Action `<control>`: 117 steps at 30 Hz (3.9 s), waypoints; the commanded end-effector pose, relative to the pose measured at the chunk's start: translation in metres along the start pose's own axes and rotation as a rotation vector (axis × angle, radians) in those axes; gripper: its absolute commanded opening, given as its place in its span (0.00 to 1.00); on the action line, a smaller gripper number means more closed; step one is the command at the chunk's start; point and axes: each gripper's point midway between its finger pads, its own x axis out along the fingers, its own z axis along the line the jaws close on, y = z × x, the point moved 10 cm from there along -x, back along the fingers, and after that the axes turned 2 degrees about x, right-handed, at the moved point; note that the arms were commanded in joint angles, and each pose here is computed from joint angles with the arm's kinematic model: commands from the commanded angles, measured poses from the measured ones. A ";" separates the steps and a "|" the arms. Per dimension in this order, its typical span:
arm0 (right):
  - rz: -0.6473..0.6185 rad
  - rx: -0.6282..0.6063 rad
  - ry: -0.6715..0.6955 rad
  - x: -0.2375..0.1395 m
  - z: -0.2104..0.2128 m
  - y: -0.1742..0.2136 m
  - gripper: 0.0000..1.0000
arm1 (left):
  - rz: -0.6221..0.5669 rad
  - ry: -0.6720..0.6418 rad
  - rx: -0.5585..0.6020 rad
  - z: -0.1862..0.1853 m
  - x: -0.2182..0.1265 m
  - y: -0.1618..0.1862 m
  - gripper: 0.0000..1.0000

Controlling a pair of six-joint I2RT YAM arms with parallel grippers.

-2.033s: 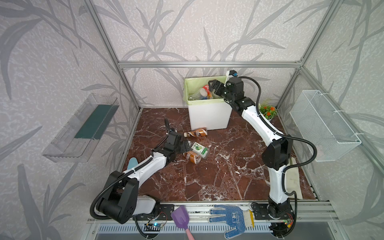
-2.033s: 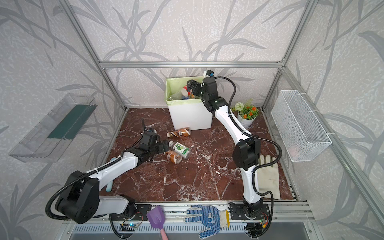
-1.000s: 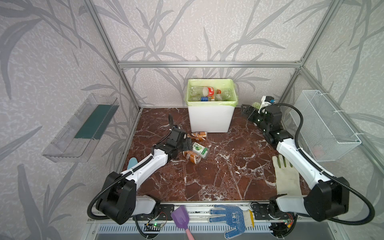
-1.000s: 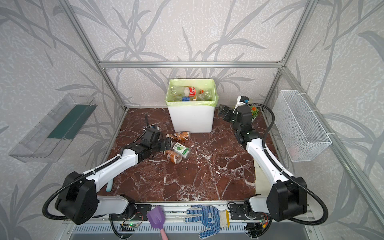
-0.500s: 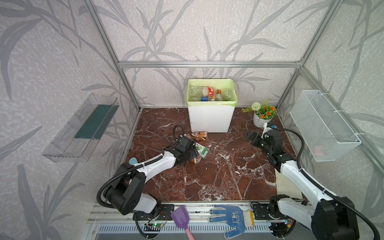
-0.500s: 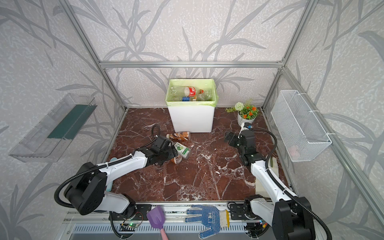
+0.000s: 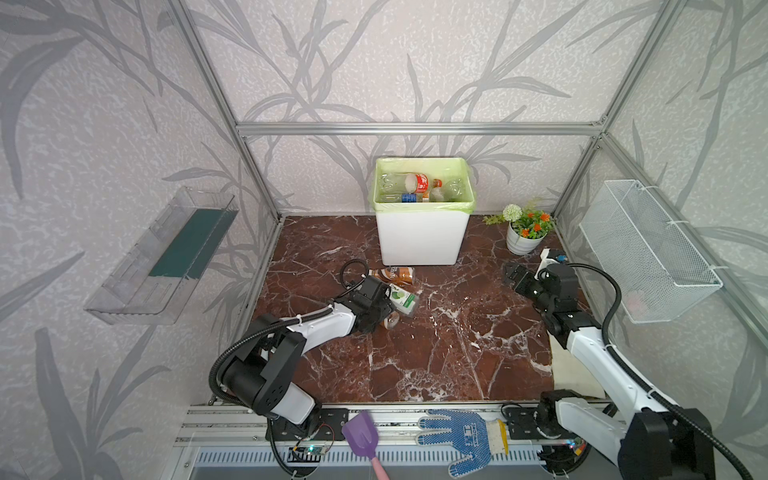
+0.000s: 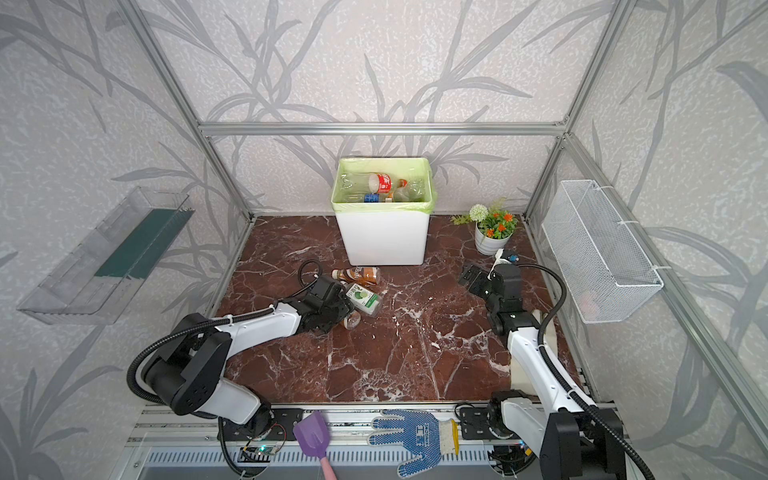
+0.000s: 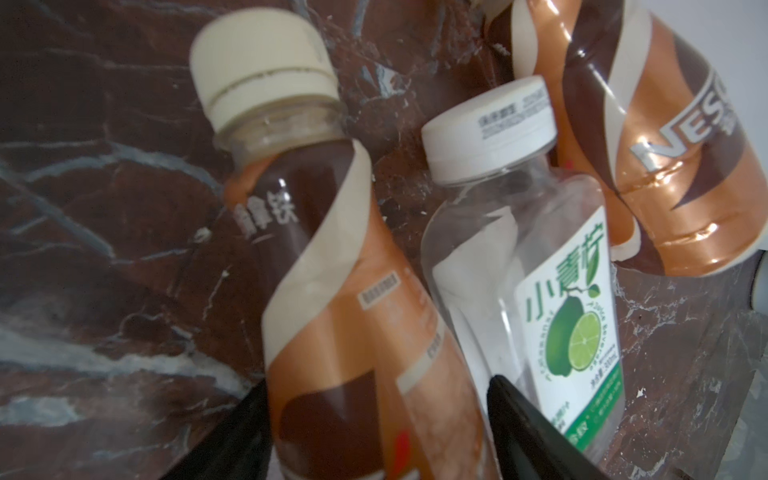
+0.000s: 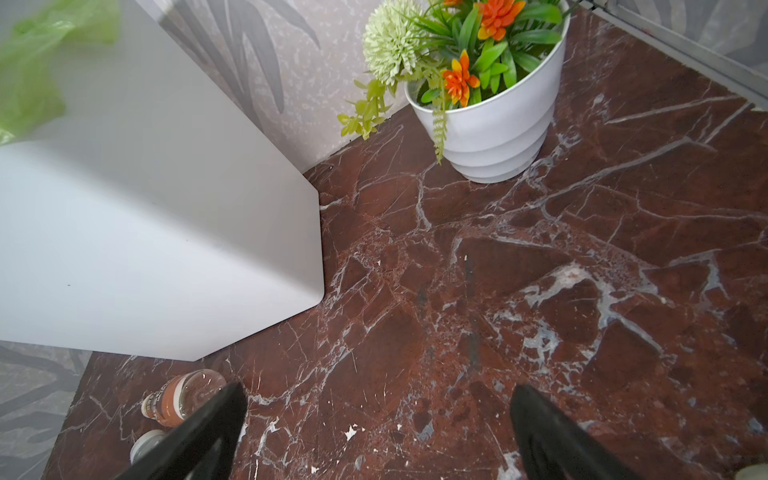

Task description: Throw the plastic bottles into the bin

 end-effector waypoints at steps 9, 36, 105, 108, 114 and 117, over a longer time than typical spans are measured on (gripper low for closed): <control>0.010 0.020 0.011 -0.003 -0.003 0.003 0.99 | -0.041 0.015 -0.052 0.018 -0.005 -0.003 0.51; -0.064 0.006 0.005 -0.017 0.005 -0.015 0.99 | -1.117 0.525 0.636 -0.156 -0.326 -0.139 0.37; 0.743 -1.098 -0.334 0.121 0.228 0.195 0.86 | -0.544 -0.101 0.124 0.103 -0.123 -0.073 0.99; 0.782 -1.144 -0.306 0.126 0.228 0.206 0.85 | -0.534 -0.104 0.115 0.106 -0.120 -0.071 0.99; 0.883 -1.181 -0.246 0.128 0.221 0.217 0.72 | -0.534 -0.098 0.112 0.106 -0.119 -0.071 0.99; 0.913 -1.165 -0.243 0.120 0.216 0.217 0.65 | -0.526 -0.095 0.107 0.107 -0.117 -0.071 0.99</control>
